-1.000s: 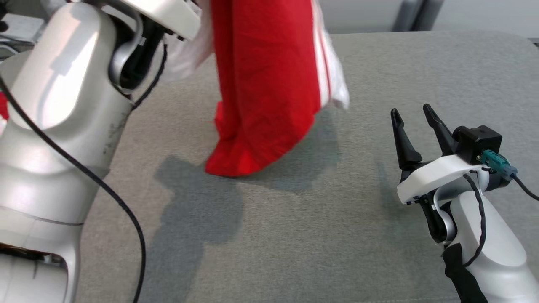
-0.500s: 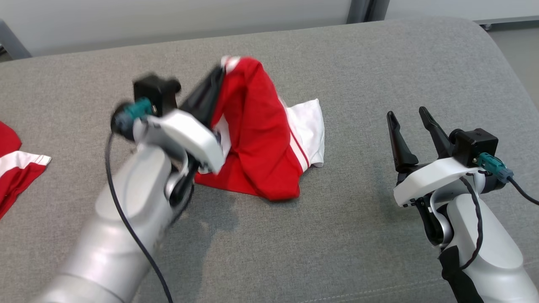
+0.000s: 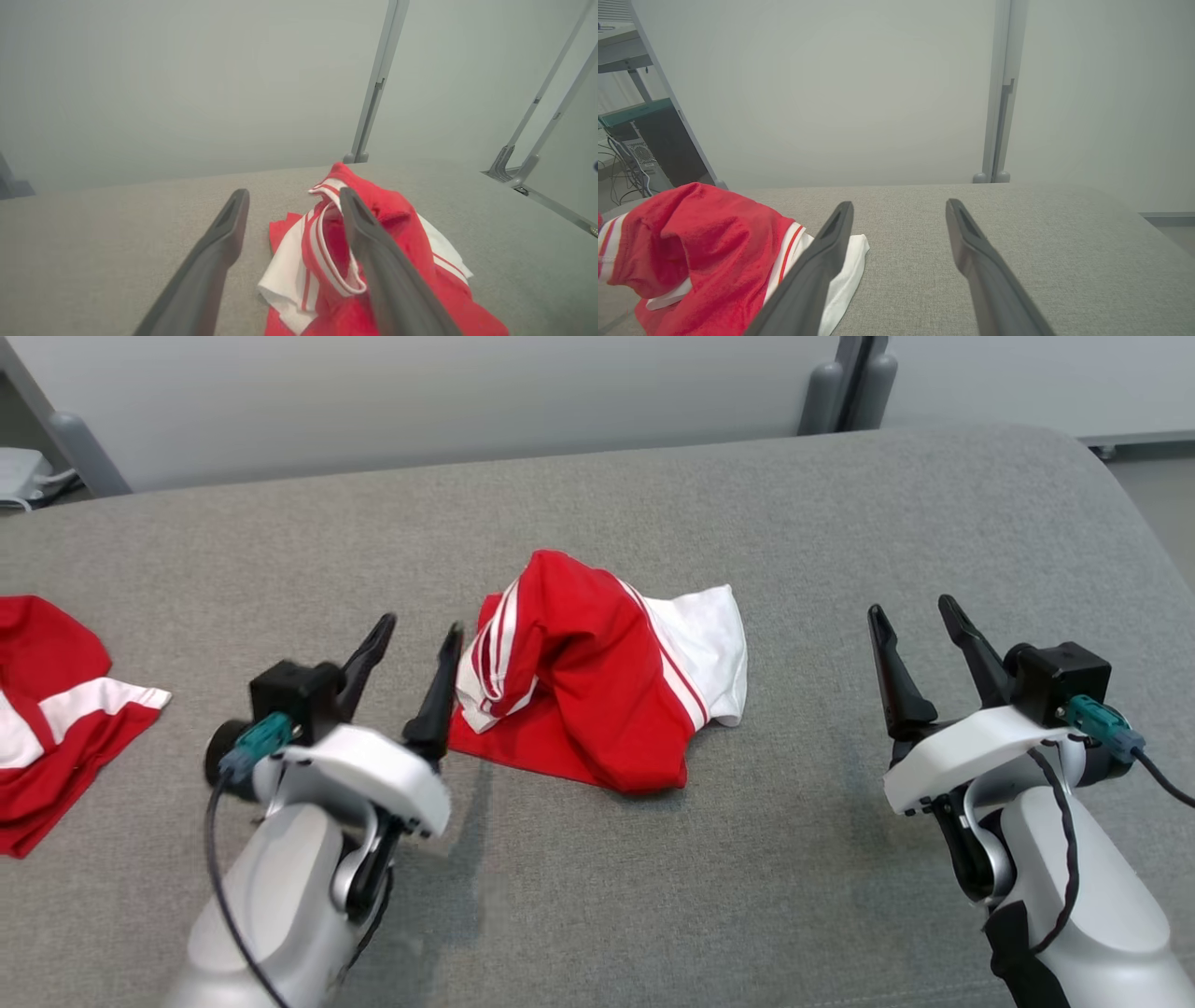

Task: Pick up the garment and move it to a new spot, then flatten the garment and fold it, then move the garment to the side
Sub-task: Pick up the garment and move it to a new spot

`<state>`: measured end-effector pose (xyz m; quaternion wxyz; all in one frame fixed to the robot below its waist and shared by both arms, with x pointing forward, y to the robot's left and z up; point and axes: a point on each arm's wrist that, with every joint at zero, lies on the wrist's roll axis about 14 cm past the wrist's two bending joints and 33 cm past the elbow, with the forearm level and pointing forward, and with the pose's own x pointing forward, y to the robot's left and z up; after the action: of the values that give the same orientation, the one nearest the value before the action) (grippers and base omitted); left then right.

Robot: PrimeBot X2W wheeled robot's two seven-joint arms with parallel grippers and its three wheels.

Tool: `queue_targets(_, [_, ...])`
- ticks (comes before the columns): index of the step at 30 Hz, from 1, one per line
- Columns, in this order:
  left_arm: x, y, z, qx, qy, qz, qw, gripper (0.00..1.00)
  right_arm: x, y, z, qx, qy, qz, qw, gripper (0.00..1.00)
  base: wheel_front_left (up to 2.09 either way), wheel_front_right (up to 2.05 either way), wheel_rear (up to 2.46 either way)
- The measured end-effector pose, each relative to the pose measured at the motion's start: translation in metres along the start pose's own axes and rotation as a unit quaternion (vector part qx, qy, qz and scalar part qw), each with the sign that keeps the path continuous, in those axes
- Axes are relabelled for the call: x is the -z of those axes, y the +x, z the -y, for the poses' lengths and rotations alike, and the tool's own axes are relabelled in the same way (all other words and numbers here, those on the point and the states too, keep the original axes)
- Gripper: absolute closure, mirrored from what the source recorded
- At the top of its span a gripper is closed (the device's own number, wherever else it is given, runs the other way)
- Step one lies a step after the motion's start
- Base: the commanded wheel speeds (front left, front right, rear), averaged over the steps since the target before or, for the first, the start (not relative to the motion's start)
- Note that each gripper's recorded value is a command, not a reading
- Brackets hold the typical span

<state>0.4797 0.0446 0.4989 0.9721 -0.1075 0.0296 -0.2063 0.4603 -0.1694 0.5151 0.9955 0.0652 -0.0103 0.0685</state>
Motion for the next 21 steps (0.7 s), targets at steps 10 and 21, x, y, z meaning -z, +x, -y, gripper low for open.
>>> queue_targets(10, [-0.010, -0.074, -0.059, -0.111, 0.031, 0.032, 0.993, 0.00, -0.008, -0.013, -0.015, -0.015, 0.002, 0.010, 1.000, 0.00, 0.00, 0.00, 0.00])
queue_targets(21, [-0.008, -0.137, -0.090, -0.190, 0.045, 0.042, 0.980, 0.00, -0.012, -0.026, -0.024, -0.024, 0.007, 0.018, 1.000, 0.00, 0.00, 0.00, 0.00])
